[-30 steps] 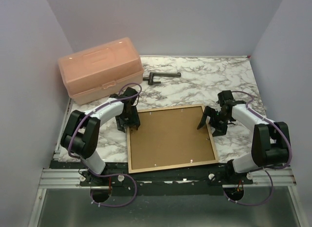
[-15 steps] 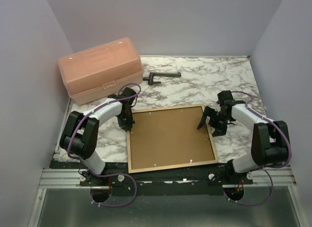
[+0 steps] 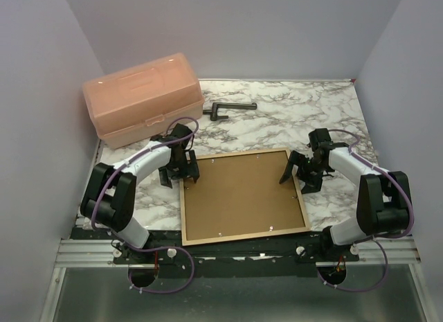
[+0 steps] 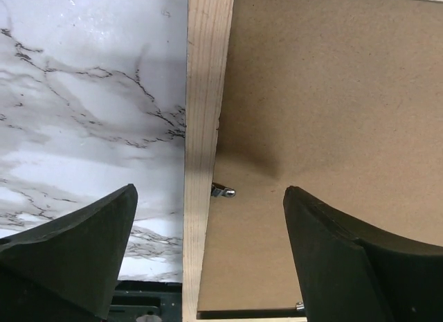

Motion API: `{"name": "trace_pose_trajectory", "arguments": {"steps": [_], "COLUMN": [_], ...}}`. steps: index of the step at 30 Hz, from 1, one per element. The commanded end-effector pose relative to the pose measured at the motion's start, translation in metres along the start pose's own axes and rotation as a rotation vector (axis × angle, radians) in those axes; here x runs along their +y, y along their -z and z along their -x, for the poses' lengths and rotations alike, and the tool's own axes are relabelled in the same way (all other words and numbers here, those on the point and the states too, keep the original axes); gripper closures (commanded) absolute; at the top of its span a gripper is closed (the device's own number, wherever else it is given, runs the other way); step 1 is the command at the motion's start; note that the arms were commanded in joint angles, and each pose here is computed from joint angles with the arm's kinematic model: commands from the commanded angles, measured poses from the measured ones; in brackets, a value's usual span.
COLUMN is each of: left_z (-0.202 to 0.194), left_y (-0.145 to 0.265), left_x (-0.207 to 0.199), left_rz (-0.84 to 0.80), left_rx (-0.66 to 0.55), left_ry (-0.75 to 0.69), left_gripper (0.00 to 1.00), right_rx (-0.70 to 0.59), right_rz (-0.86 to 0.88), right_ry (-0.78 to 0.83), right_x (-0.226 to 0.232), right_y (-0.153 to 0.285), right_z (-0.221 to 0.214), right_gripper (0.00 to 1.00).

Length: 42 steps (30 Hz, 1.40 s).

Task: Put the photo into the frame
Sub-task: Move the photo frame to the center of the board.

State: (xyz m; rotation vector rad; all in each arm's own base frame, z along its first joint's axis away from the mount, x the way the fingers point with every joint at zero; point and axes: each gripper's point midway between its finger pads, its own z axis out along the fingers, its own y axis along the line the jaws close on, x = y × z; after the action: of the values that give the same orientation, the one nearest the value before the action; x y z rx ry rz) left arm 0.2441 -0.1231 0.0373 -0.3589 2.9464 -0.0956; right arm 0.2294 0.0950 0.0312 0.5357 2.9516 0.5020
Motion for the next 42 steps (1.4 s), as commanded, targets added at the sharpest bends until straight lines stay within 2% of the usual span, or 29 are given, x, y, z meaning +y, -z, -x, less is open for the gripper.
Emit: {"name": "trace_pose_trajectory", "arguments": {"steps": [1,10,15,25,34,37,42], "left_z": [-0.013,-0.076,-0.086,-0.021,0.036,0.045,0.048], "left_y": [0.004,0.001,0.001,0.014,0.019,0.015,0.009], "left_x": [0.002,0.006,-0.015,-0.050,-0.052,-0.046,-0.023], "left_rz": [-0.031,-0.177,-0.307,-0.355,-0.334,-0.293,-0.176], "left_rx": [0.007,0.110,0.155,0.102,0.034,0.022,-0.005], "left_ry": [0.021,0.059,0.085,0.061,0.062,0.053,0.024], "left_gripper": [0.11,0.11,0.16,0.17,0.18,0.14,0.06], "right_rx": [0.030,0.079,0.121,0.099,0.090,0.089,0.044], "right_rz": [0.029,0.064,0.109,0.201,0.267,0.272,0.151], "right_ry": [-0.014,-0.065,-0.037,-0.025,0.002,0.029,0.067], "right_x": [0.006,0.006,0.011,0.039,0.077,0.084,0.065], "right_y": [0.003,0.003,-0.001,-0.003,-0.016,-0.019,-0.019], "right_z": [-0.010,-0.030,-0.037,-0.010,0.033,0.041,0.050], "right_gripper": [0.02,0.02,0.02,0.02,0.03,0.03,0.01]}}
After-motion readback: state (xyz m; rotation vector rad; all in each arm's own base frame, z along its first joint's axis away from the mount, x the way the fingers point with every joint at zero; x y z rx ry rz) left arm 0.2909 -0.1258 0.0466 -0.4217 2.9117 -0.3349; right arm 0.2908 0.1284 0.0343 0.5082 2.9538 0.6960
